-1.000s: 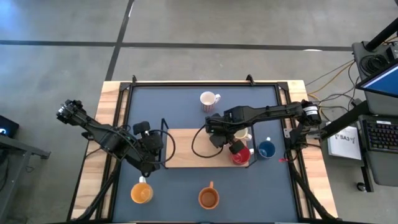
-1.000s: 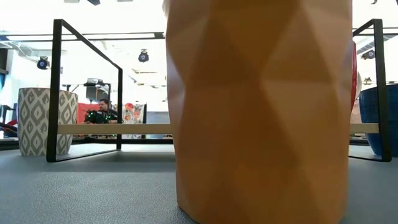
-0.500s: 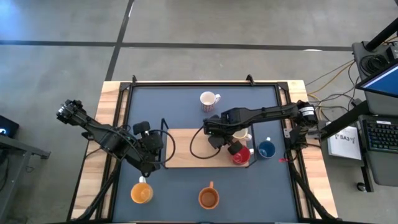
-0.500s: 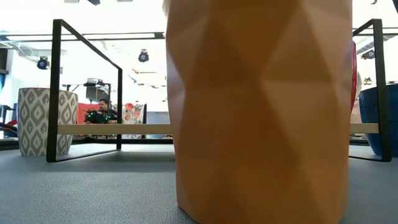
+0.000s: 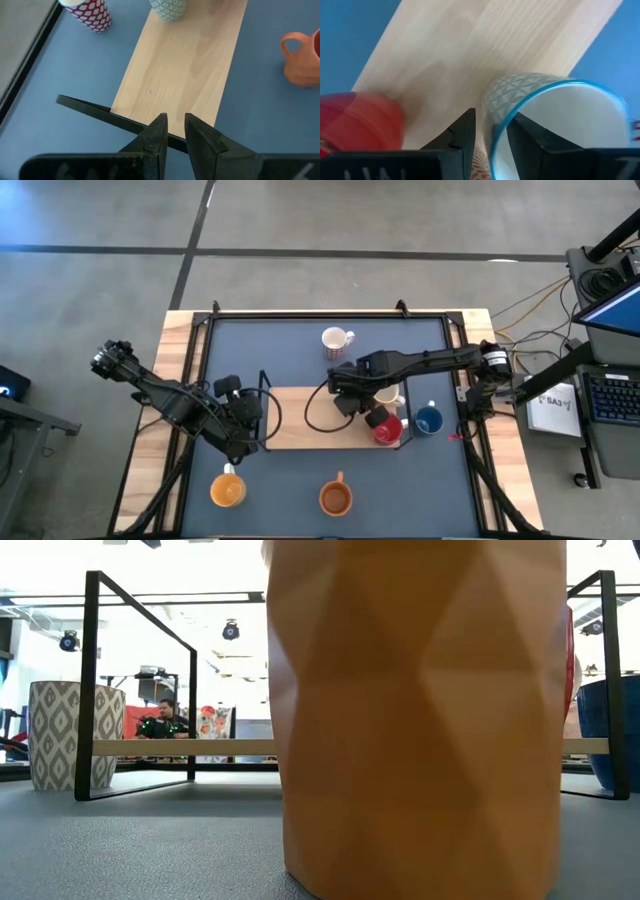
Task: Place coffee mugs
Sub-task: Put the blue gray patterned mug on the shelf, then put the red gray patterned mug on the shelf
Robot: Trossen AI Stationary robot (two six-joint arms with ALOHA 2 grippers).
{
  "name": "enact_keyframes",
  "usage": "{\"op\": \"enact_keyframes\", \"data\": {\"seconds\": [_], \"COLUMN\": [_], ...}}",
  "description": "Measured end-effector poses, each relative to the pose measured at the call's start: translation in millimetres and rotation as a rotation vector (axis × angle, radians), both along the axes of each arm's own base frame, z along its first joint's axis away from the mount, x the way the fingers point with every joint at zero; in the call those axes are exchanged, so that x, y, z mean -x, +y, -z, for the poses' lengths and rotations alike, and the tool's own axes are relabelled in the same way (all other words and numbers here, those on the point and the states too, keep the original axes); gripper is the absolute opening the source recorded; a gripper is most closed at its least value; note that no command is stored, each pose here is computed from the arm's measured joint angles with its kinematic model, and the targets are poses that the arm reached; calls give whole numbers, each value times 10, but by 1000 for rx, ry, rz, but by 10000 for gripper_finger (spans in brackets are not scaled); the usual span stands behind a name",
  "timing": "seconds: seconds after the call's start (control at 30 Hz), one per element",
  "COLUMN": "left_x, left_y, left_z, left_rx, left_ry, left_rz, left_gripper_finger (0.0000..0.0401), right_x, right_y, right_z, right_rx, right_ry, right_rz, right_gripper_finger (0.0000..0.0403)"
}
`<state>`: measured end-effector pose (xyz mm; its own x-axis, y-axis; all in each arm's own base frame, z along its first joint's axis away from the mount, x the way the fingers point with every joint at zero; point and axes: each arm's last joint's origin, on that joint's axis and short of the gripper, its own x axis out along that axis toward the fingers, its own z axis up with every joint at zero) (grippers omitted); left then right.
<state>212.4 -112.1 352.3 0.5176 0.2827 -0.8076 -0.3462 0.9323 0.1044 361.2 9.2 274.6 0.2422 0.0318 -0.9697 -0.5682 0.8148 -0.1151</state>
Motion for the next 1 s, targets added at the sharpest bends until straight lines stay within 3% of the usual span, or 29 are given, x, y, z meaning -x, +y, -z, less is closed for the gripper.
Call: {"op": "enact_keyframes", "data": {"seconds": [0.23,0.53,1.0], "left_x": [8,101,275], "left_y": [2,-3,95], "left_z": [134,591,1053], "left_rx": [16,139,70], "left_ry": [27,242,443], "left_rz": [-51,-124,-154], "left_gripper_finger": [48,48,85], "right_x": [-5,12,59], "right_y": [0,0,30], "right_z": [-327,-728,-939], "right_rx": [-20,-64,-97], "right_ry": [-93,-193,-218], "right_rz": [60,165,233], "right_gripper_finger": [94,95,123]}}
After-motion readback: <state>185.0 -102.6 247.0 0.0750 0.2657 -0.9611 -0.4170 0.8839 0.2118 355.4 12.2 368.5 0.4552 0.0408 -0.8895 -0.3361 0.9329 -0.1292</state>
